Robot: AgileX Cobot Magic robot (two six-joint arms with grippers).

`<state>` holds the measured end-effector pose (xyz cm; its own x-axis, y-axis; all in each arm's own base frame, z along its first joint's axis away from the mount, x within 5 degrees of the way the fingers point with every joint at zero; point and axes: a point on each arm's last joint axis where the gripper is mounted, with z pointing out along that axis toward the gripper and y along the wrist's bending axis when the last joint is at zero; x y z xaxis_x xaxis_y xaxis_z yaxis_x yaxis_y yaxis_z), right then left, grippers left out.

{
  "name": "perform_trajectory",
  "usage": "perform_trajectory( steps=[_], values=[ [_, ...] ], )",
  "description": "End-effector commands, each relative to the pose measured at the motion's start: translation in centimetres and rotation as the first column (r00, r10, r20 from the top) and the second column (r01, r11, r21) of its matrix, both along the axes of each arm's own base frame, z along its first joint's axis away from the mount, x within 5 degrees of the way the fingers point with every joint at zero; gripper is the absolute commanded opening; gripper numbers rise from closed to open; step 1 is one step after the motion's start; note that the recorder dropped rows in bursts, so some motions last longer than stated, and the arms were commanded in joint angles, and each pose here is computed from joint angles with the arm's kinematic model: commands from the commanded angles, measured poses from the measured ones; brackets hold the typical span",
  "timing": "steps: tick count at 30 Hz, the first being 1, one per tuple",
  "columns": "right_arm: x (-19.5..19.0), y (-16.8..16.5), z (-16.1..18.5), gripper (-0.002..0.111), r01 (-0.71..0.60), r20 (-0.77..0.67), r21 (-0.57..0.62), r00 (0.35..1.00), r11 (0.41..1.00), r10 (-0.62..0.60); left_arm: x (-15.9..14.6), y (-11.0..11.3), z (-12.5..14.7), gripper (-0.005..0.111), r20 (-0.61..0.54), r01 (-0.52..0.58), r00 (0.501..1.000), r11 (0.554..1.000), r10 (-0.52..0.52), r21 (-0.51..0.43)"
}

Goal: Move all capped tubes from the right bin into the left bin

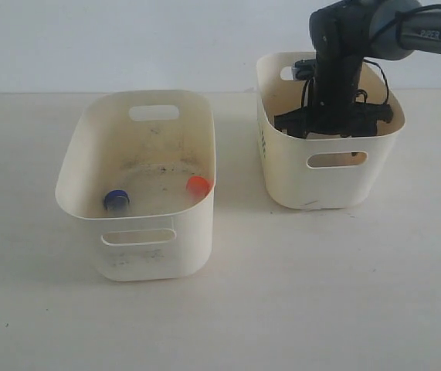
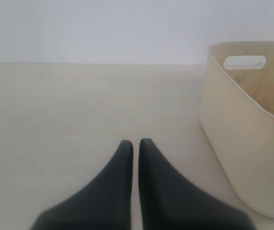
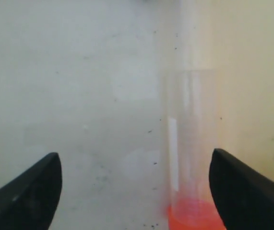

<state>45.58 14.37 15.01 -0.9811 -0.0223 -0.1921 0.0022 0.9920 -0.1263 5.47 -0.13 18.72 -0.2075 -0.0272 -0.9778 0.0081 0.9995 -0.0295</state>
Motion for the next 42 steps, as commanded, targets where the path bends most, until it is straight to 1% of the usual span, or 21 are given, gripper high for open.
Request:
perform_trajectory(
  steps=[1, 3, 8, 14, 18, 24, 27, 32, 34, 38, 42],
  values=[
    [0.0, -2.6, -1.9, 0.078, 0.021, -0.097, -0.100, 0.995, 0.995, -0.030, 0.0, 0.0, -0.1, 0.004, 0.001, 0.004, 1.000, 1.000, -0.004, -0.011],
    [-0.1, -2.3, -2.5, 0.078, 0.013, -0.118, -0.067, 0.993, 0.998, -0.021, 0.0, 0.0, -0.1, 0.004, 0.001, 0.004, 1.000, 1.000, -0.004, -0.011],
    [0.1, -1.4, -2.7, 0.078, -0.063, -0.116, 0.020, 0.991, 0.998, 0.065, 0.0, 0.0, -0.1, 0.004, 0.001, 0.004, 1.000, 1.000, -0.004, -0.011],
    [0.1, -0.8, -2.2, 0.078, -0.088, -0.095, 0.089, 0.991, 0.992, 0.096, 0.0, 0.0, -0.1, 0.004, 0.001, 0.004, 1.000, 1.000, -0.004, -0.011],
    [0.5, -0.4, -0.4, 0.078, -0.124, -0.010, 0.133, 0.992, 0.983, 0.126, 0.0, 0.0, -0.1, 0.004, 0.001, 0.004, 1.000, 1.000, -0.004, -0.011],
    [0.8, -0.3, 3.0, 0.078, -0.144, 0.120, 0.155, 0.985, 0.977, 0.126, 0.0, 0.0, -0.1, 0.004, 0.001, 0.004, 1.000, 1.000, -0.004, -0.011],
    [0.8, -0.6, 3.7, 0.078, -0.124, 0.139, 0.133, 0.985, 0.983, 0.105, 0.0, 0.0, -0.1, 0.004, 0.001, 0.004, 1.000, 1.000, -0.004, -0.011],
    [0.7, -1.7, 3.7, 0.078, -0.068, 0.125, 0.026, 0.990, 0.997, 0.064, 0.0, 0.0, -0.1, 0.004, 0.001, 0.004, 1.000, 1.000, -0.004, -0.011],
    [0.6, -1.8, 3.7, 0.078, -0.057, 0.115, 0.012, 0.992, 0.998, 0.056, 0.0, 0.0, -0.1, 0.004, 0.001, 0.004, 1.000, 1.000, -0.004, -0.011],
    [0.3, -2.2, 3.7, 0.078, 0.003, 0.091, -0.011, 0.996, 1.000, -0.002, 0.0, 0.0, -0.1, 0.004, 0.001, 0.004, 1.000, 1.000, -0.004, -0.011],
    [0.2, -2.2, 3.6, 0.078, 0.019, 0.080, -0.010, 0.997, 1.000, -0.018, 0.0, 0.0, -0.1, 0.004, 0.001, 0.004, 1.000, 1.000, -0.004, -0.011]
  ],
)
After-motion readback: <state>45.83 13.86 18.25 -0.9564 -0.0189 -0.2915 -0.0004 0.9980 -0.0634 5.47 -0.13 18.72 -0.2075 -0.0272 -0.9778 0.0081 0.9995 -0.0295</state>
